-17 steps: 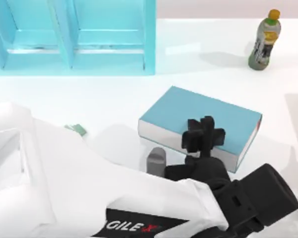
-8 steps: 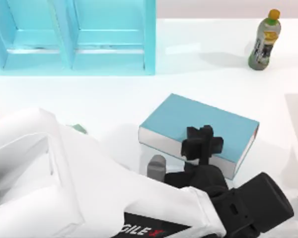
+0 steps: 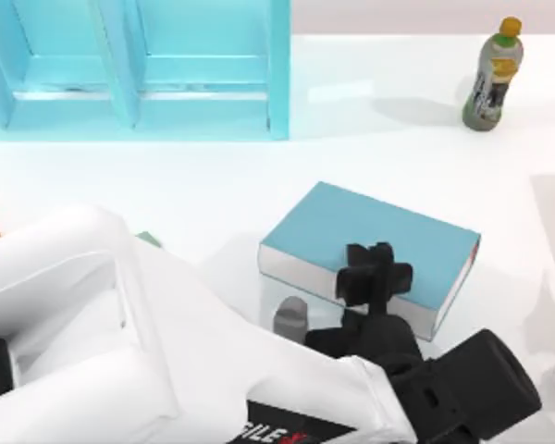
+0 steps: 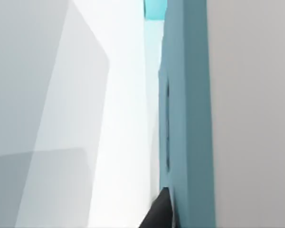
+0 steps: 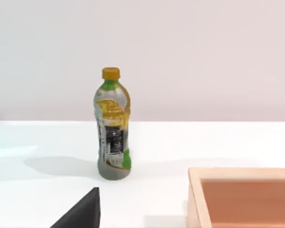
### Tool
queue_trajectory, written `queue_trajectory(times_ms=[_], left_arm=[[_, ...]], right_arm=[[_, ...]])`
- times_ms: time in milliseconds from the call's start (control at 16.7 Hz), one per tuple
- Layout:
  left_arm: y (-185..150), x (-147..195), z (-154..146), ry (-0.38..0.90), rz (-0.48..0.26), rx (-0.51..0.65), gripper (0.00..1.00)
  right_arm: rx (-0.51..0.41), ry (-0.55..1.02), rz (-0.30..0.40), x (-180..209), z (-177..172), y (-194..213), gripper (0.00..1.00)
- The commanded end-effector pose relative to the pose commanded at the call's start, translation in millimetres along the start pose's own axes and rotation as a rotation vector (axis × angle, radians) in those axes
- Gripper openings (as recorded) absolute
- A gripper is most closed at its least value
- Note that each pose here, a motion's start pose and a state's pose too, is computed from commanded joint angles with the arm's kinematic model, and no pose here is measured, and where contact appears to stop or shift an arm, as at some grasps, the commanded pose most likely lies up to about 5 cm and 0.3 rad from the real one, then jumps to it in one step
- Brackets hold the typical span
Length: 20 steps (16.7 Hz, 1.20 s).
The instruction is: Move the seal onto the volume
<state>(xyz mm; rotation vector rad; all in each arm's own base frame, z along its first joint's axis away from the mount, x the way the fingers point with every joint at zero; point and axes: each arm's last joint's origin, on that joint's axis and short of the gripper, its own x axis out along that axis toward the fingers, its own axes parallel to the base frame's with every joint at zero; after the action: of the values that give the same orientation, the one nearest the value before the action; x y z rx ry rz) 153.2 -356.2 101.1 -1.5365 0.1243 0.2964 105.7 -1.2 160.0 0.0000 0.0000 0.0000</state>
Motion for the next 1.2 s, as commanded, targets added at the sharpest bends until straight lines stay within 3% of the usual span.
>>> queue_trajectory(times_ms=[660,1200], left_arm=[[0.0,0.0,0.0,0.000,0.000,0.000,0.98],[1.0,-0.1,0.4,0.000,0.001,0.004,1.00]], right_arm=[[0.000,0.000,0.000,0.0,0.0,0.0,1.00],[0.000,0.000,0.000,0.0,0.0,0.0,1.00]])
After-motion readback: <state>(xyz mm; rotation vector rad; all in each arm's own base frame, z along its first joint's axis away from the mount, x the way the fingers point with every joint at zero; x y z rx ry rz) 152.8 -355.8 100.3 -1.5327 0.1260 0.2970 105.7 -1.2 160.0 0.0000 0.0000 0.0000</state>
